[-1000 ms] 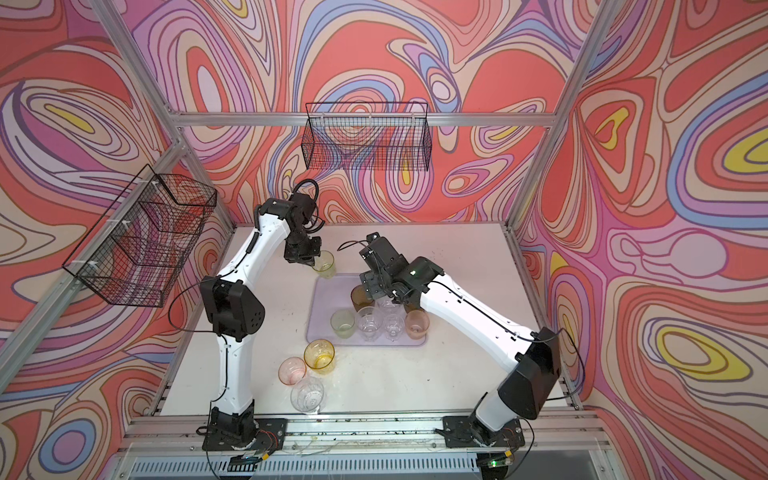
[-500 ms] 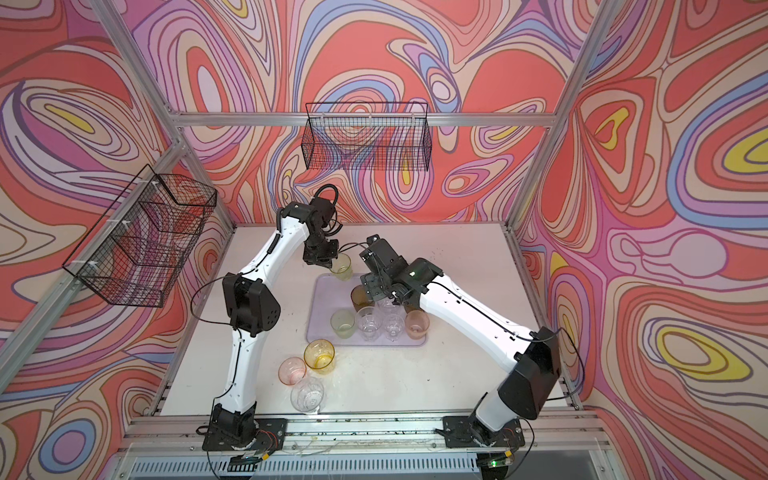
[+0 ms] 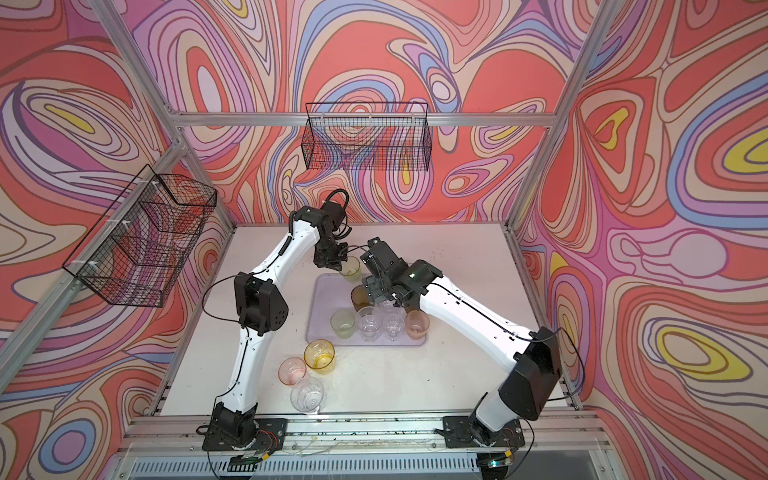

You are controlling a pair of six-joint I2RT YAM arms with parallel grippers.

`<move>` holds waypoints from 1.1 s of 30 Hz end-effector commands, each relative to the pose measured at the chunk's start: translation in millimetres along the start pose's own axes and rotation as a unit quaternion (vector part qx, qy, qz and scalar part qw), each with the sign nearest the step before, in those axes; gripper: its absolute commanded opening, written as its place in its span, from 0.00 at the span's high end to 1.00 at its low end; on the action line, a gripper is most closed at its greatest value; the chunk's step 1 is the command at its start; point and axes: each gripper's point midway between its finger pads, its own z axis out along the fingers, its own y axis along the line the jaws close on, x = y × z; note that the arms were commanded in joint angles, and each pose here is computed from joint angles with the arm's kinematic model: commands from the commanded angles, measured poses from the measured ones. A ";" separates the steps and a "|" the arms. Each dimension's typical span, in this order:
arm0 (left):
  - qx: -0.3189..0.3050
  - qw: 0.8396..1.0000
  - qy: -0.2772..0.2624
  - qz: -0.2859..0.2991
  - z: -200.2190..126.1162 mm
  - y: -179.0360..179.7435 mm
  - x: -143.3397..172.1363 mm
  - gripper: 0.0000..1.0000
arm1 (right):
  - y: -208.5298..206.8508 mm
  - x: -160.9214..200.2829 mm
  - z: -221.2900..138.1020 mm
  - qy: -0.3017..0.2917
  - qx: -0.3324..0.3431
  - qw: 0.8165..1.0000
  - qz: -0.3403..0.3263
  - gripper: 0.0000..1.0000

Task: Place the glasses into the tray
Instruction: Place the glass on the tray.

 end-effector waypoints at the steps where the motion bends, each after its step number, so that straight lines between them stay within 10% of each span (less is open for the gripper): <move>1: 0.006 1.000 0.002 -0.001 4.9 -9.2 0.4 1.00 | -8.1 -0.7 -8.7 -0.011 0.007 1.000 0.004 0.16; 33: 0.006 0.999 0.035 0.006 36.9 -21.0 15.5 1.00 | -7.6 6.1 -6.2 -0.004 0.002 1.000 0.010 0.16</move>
